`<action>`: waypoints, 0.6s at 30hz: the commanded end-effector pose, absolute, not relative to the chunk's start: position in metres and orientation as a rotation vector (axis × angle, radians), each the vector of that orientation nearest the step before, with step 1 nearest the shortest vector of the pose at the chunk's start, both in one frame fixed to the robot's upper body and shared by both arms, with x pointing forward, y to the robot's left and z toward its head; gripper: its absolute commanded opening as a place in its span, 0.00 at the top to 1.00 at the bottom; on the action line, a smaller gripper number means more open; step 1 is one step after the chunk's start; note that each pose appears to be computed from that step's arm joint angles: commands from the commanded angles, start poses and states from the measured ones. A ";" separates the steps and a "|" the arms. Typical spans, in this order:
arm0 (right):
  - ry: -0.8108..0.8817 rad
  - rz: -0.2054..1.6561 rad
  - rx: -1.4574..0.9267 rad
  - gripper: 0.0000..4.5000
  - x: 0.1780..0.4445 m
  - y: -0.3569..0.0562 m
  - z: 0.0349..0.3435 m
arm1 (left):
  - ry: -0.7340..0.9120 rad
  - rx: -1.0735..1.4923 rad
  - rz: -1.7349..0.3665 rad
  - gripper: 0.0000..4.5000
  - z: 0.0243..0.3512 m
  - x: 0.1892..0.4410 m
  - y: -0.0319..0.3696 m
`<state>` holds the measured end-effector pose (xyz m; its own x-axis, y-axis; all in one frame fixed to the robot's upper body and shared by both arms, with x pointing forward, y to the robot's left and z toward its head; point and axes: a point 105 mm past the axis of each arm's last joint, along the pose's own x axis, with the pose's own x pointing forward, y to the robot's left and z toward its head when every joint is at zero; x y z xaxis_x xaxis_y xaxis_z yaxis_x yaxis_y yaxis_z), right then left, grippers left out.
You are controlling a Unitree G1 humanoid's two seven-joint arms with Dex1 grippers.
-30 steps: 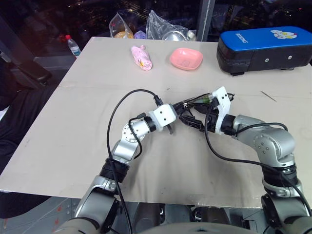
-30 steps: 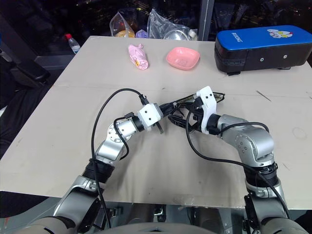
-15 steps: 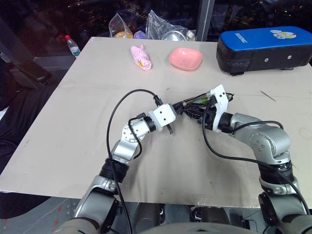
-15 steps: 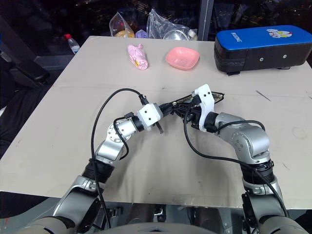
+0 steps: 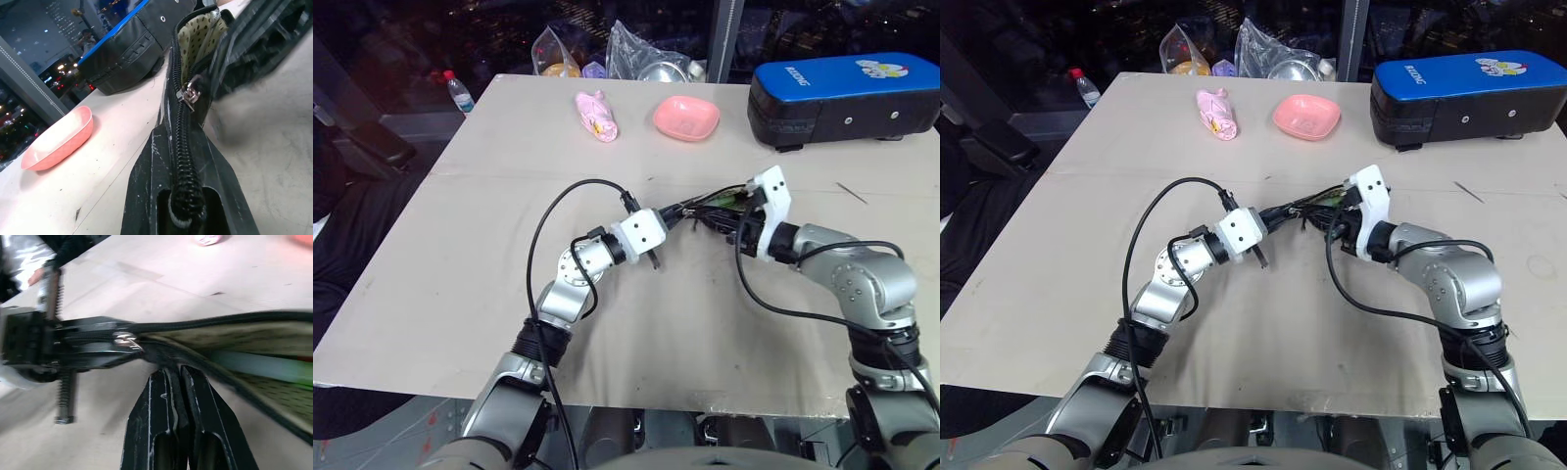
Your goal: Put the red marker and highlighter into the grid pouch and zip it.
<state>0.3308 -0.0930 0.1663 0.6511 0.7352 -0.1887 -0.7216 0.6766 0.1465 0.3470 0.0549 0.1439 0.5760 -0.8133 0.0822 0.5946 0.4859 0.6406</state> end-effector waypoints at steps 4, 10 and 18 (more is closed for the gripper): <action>0.183 0.716 0.041 0.99 0.342 -0.131 0.181 | -0.419 0.616 -0.843 1.00 0.149 0.351 0.065; 0.173 0.712 0.040 0.99 0.340 -0.138 0.186 | -0.416 0.620 -0.839 1.00 0.148 0.353 0.066; 0.175 0.590 0.006 0.99 0.352 -0.165 0.183 | -0.411 0.632 -0.826 1.00 0.147 0.354 0.073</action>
